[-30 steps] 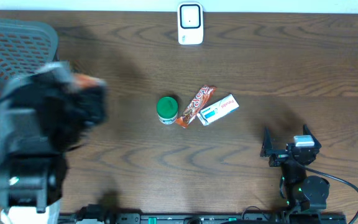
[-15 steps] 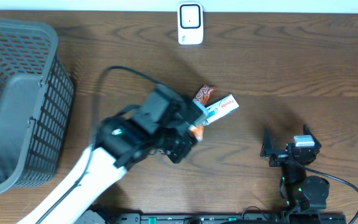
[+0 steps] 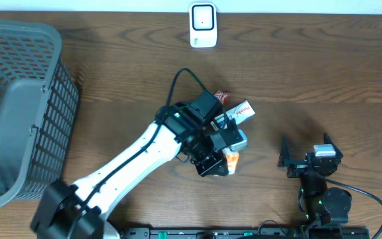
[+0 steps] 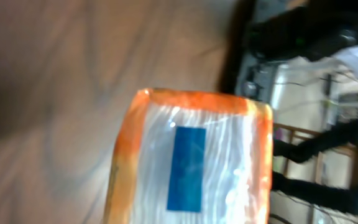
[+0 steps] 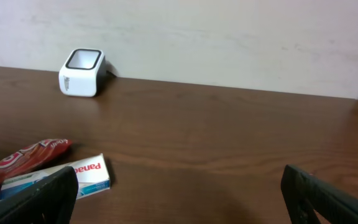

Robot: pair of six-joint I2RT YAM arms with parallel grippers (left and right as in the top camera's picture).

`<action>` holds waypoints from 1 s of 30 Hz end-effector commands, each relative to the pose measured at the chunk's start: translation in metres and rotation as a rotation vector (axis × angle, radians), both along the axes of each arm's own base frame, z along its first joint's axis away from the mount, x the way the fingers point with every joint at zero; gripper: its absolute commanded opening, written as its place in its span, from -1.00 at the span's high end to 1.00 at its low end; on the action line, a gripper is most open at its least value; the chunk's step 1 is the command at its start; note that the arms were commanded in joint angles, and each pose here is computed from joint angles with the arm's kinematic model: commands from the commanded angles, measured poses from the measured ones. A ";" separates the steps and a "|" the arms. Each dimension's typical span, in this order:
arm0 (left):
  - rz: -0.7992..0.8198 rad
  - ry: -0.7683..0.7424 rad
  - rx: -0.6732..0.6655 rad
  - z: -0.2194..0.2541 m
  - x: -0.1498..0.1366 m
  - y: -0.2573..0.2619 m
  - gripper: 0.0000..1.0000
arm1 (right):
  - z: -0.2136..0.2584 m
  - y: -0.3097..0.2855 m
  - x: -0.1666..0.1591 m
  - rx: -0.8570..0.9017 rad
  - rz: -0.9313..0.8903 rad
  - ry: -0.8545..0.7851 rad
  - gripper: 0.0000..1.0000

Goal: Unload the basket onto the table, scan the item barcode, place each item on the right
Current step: 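Carry the orange box out and set it on the table right of center, then withdraw the left gripper to the basket side and move the right arm in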

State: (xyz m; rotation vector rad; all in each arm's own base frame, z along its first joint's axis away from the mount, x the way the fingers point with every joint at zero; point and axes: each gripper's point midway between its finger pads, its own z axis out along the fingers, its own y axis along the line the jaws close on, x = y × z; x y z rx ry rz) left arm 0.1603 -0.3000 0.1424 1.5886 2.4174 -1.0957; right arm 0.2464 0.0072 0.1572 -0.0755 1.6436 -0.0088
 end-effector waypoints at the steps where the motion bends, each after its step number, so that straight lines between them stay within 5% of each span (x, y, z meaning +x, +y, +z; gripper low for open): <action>1: -0.088 0.097 -0.136 0.007 -0.014 -0.013 0.71 | 0.000 0.002 0.000 0.016 0.008 0.000 -0.98; 12: -0.033 0.304 -0.189 -0.015 -0.003 -0.021 0.69 | 0.000 0.002 0.000 0.016 0.008 0.000 -0.99; 19: 0.018 0.376 -0.159 -0.026 0.002 -0.019 -0.54 | 0.000 0.002 0.000 0.016 0.008 0.000 -0.99; 21: 0.025 0.375 -0.146 -0.027 0.002 -0.018 -0.71 | 0.000 0.002 0.000 0.016 0.008 0.000 -0.99; 27: 0.058 0.374 -0.089 -0.034 0.005 -0.014 -0.74 | 0.000 0.002 0.000 0.016 0.008 0.000 -0.98; 30: 0.159 0.346 0.073 -0.053 0.015 -0.002 -0.74 | 0.000 0.002 0.000 0.016 0.008 0.000 -0.99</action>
